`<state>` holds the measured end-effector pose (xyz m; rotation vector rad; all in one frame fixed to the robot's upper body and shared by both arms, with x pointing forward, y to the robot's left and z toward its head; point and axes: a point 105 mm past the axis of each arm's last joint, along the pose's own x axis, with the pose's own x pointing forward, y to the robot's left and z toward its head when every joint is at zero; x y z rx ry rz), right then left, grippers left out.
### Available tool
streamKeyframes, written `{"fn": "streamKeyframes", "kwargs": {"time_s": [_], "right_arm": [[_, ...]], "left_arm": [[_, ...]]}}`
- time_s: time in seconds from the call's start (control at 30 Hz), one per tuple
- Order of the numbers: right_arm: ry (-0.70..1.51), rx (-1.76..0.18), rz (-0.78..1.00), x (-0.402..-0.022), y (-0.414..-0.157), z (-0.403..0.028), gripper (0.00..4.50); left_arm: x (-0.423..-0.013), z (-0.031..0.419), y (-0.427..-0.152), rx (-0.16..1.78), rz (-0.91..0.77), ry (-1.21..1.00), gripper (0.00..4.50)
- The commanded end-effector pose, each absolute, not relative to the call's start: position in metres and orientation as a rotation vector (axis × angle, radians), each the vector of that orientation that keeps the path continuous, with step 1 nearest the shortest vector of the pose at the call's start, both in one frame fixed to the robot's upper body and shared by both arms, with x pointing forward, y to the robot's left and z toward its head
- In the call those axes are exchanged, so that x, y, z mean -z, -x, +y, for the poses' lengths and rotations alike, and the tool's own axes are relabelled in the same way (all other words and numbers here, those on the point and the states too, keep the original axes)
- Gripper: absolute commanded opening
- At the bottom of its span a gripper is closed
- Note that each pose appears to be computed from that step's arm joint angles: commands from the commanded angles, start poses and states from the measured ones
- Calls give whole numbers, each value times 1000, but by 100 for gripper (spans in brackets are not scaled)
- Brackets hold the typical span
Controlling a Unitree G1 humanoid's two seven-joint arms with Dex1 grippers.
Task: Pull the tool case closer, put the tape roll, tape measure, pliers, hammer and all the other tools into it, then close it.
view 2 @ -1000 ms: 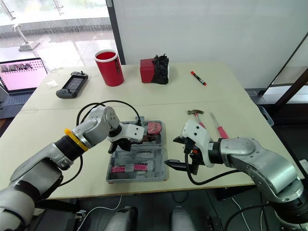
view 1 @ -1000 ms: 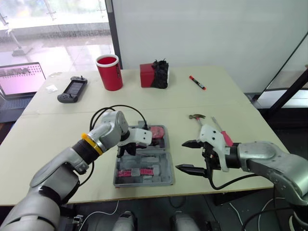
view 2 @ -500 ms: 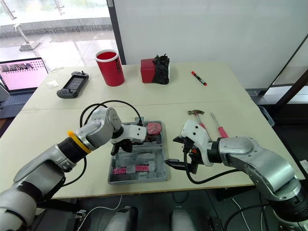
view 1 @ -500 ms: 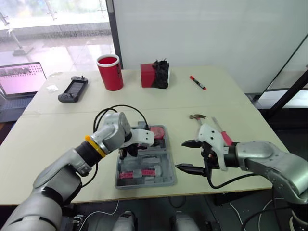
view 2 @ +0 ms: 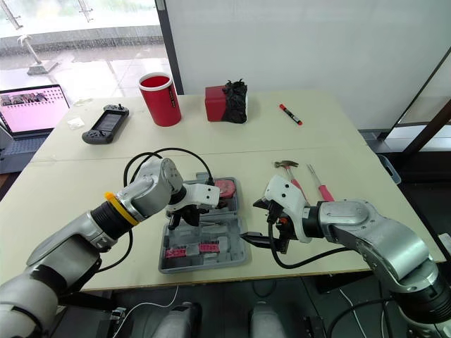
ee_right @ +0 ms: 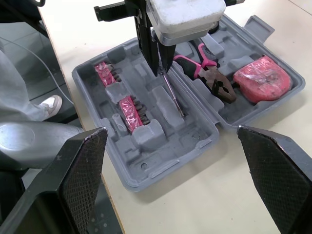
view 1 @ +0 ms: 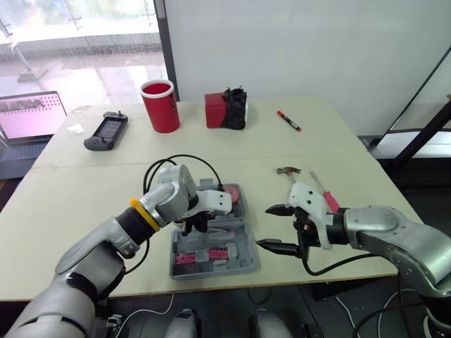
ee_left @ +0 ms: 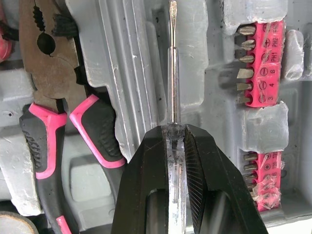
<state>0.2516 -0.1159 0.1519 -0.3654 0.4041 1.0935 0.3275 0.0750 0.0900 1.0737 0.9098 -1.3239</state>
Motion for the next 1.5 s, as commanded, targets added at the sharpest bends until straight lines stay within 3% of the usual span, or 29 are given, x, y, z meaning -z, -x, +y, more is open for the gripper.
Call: {"fn": "streamKeyframes", "kwargs": {"time_s": [0.03,0.43,0.57,0.87,1.5], "right_arm": [[382,-1105,357,-160,-252,-112,450],[388,-1116,355,-159,-255,-110,450],[373,-1128,354,-159,-254,-108,450],[362,-1181,360,-156,-251,-99,450],[377,-1179,381,-151,-253,-100,450]], "left_arm": [[-96,72,-326,1336,887,-1090,3],[-109,77,-337,1225,870,-1039,3],[-121,85,-328,1209,867,-1003,3],[-115,106,-319,1147,905,-1005,3],[-93,87,-319,1177,865,-1111,3]]}}
